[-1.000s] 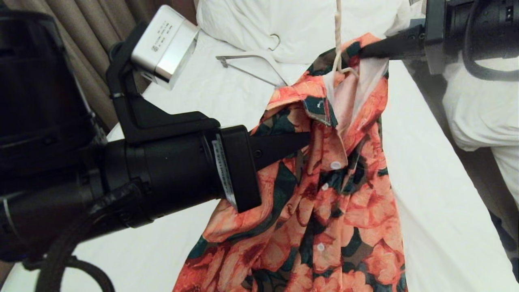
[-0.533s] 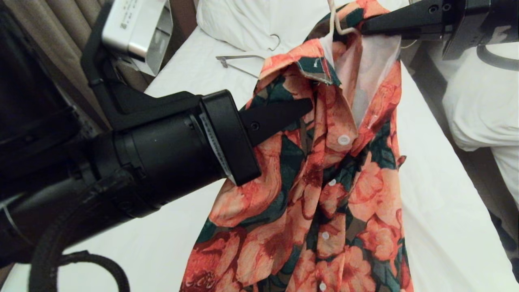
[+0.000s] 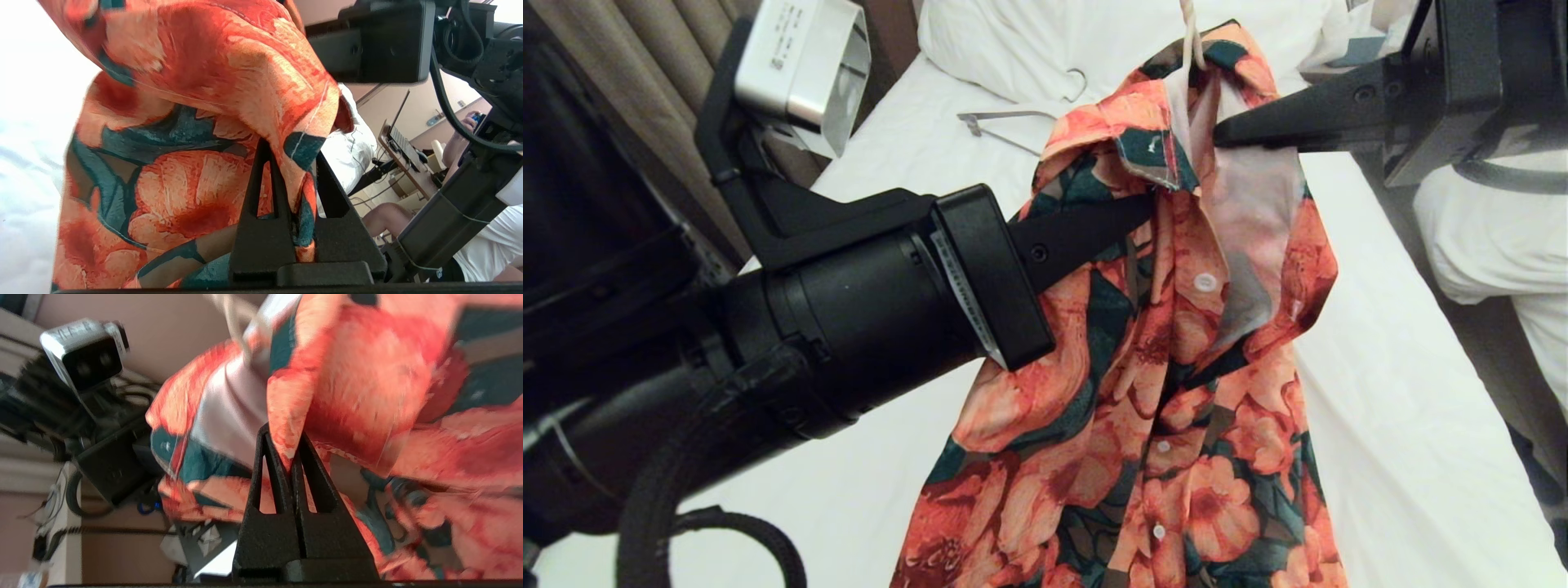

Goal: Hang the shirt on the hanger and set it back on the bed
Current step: Hook the other side of the shirt onto the hanger

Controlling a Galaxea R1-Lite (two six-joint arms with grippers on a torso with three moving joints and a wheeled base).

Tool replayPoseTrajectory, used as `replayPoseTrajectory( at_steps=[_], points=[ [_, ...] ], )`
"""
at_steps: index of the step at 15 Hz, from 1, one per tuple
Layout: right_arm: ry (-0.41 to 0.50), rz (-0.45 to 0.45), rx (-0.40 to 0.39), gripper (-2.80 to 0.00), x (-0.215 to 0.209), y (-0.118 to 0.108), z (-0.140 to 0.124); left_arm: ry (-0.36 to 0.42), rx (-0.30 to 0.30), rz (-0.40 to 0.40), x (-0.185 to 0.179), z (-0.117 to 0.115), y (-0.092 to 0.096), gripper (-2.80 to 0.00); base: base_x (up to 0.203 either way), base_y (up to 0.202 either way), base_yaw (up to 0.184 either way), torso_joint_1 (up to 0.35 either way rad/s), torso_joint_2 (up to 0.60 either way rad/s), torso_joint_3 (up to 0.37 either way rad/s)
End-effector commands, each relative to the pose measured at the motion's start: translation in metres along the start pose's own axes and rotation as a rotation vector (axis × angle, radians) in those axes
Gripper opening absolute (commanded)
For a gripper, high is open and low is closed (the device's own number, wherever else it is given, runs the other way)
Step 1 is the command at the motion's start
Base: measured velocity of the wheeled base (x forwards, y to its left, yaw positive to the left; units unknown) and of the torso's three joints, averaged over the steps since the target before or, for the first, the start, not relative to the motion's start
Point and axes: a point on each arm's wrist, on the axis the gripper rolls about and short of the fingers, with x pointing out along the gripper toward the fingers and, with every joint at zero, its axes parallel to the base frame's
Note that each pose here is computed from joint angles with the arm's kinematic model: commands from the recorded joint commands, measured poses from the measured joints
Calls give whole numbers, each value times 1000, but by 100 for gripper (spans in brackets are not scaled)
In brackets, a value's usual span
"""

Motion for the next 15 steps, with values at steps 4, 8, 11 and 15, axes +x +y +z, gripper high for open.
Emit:
replayPoseTrajectory(
  at_steps=[4, 8, 11, 15],
  points=[
    [20, -11, 8, -280, 0, -1, -7, -60, 4, -26, -1, 2, -1, -280, 0, 0, 0, 0, 0, 0],
    [0, -10, -2, 0, -8, 3, -4, -64, 5, -25, -2, 3, -1, -280, 0, 0, 0, 0, 0, 0],
    [-15, -24, -4, 0, -22, 8, -3, -63, 5, -25, -2, 2, -1, -280, 0, 0, 0, 0, 0, 0],
    [-2, -107, 18, 0, -30, 4, -6, -68, 2, -27, -2, 3, -2, -280, 0, 0, 0, 0, 0, 0]
  ],
)
